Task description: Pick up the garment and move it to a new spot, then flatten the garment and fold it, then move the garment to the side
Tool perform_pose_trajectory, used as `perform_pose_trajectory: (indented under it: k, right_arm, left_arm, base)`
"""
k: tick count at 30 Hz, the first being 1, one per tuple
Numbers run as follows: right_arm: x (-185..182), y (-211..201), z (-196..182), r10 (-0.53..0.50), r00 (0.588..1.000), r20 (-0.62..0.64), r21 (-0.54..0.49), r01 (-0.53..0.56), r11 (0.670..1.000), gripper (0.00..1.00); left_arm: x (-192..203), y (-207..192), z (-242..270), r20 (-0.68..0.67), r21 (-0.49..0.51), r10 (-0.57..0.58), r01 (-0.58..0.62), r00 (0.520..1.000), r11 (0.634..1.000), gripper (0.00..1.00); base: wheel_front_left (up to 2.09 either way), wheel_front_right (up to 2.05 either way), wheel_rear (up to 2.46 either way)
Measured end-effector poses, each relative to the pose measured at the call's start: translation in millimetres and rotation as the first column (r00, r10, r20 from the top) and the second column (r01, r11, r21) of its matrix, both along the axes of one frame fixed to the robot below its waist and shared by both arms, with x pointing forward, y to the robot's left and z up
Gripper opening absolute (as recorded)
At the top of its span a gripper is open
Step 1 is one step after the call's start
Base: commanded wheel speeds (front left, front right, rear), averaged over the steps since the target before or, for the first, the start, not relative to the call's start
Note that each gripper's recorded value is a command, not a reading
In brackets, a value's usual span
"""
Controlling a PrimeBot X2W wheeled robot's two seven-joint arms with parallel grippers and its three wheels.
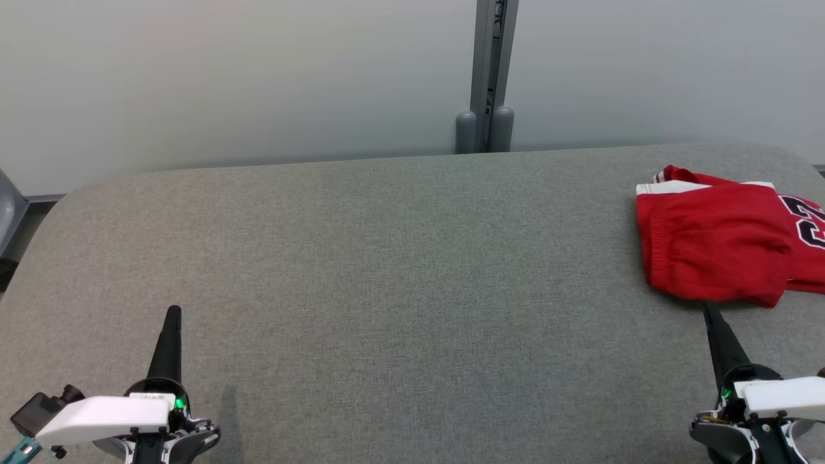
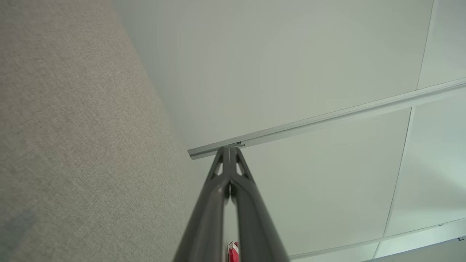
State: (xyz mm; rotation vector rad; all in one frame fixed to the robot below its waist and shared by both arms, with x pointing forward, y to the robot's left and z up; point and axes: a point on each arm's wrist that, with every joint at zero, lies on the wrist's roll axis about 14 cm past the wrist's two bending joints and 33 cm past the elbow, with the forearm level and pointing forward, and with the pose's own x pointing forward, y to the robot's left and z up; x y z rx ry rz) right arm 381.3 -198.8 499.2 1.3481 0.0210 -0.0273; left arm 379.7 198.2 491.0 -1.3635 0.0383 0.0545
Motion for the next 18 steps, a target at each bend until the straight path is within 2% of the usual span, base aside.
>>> perform_pose_trajectory:
  k: [18]
  right_arm:
    - [3.8,-0.9,3.1,-0.001,1.0,0.012,0.133,-0.001,0.991,0.0]
  left_arm:
    - [4.5,0.1,6.8,0.026,-0.125,-0.006,0.009,1.0,0.992,0.0]
  base:
    - [0.0,0.0,0.0]
